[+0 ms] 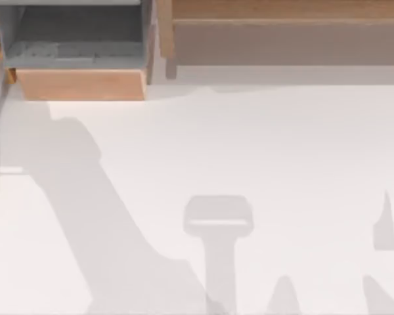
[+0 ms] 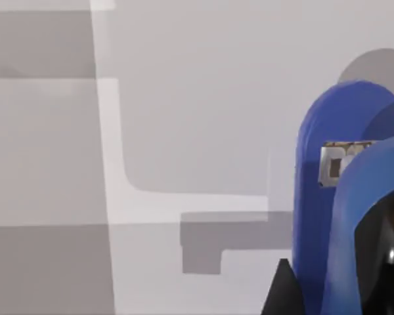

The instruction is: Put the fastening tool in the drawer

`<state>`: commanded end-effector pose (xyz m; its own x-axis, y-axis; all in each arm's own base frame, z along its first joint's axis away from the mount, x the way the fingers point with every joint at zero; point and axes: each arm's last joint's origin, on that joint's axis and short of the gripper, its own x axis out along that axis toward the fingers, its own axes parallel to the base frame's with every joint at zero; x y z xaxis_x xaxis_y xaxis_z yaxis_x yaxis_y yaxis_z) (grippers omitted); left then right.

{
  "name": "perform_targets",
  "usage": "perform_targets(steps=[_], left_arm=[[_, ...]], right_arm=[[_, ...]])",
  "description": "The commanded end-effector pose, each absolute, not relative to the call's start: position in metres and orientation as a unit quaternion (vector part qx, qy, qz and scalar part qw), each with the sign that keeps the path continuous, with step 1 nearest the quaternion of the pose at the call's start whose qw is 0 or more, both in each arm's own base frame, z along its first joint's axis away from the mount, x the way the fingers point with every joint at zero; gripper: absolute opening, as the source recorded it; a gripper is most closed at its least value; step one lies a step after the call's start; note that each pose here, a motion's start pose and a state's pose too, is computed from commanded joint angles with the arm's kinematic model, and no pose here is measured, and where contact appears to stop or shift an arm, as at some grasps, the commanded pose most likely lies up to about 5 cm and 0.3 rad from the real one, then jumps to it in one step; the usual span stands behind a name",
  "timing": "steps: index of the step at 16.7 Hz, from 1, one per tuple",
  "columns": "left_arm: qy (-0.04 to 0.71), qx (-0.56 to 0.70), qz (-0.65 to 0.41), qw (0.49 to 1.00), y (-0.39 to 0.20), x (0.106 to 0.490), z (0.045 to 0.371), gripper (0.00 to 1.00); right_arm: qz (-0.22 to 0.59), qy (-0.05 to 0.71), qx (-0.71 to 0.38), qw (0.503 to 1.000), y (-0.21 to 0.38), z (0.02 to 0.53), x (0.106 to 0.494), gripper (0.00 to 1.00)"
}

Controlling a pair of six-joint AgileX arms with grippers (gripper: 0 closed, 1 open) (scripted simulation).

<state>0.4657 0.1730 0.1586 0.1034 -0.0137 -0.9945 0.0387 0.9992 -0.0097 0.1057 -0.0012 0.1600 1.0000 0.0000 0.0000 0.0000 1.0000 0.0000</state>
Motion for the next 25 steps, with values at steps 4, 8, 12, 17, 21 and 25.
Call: perform_targets(steps=[4, 8, 12, 17, 21, 25], left_arm=[[0.667, 0.009, -0.017, 0.745, 0.174, 0.466, 0.153, 0.0], [0.67, 0.007, -0.016, 0.742, 0.175, 0.466, 0.148, 0.0], [0.67, 0.007, -0.016, 0.742, 0.175, 0.466, 0.148, 0.23], [0.67, 0.007, -0.016, 0.742, 0.175, 0.466, 0.148, 0.6], [0.67, 0.007, -0.016, 0.742, 0.175, 0.466, 0.148, 0.9], [0.67, 0.007, -0.016, 0.742, 0.175, 0.466, 0.148, 1.0]], right_arm=[[0.0, 0.0, 0.0, 1.0, -0.001, 0.16, 0.106, 1.0], [0.0, 0.0, 0.0, 1.0, -0.001, 0.16, 0.106, 1.0], [0.0, 0.0, 0.0, 1.0, -0.001, 0.16, 0.106, 1.0], [0.0, 0.0, 0.0, 1.0, -0.001, 0.16, 0.106, 1.0], [0.0, 0.0, 0.0, 1.0, -0.001, 0.16, 0.106, 1.0], [0.0, 0.0, 0.0, 1.0, -0.001, 0.16, 0.106, 1.0]])
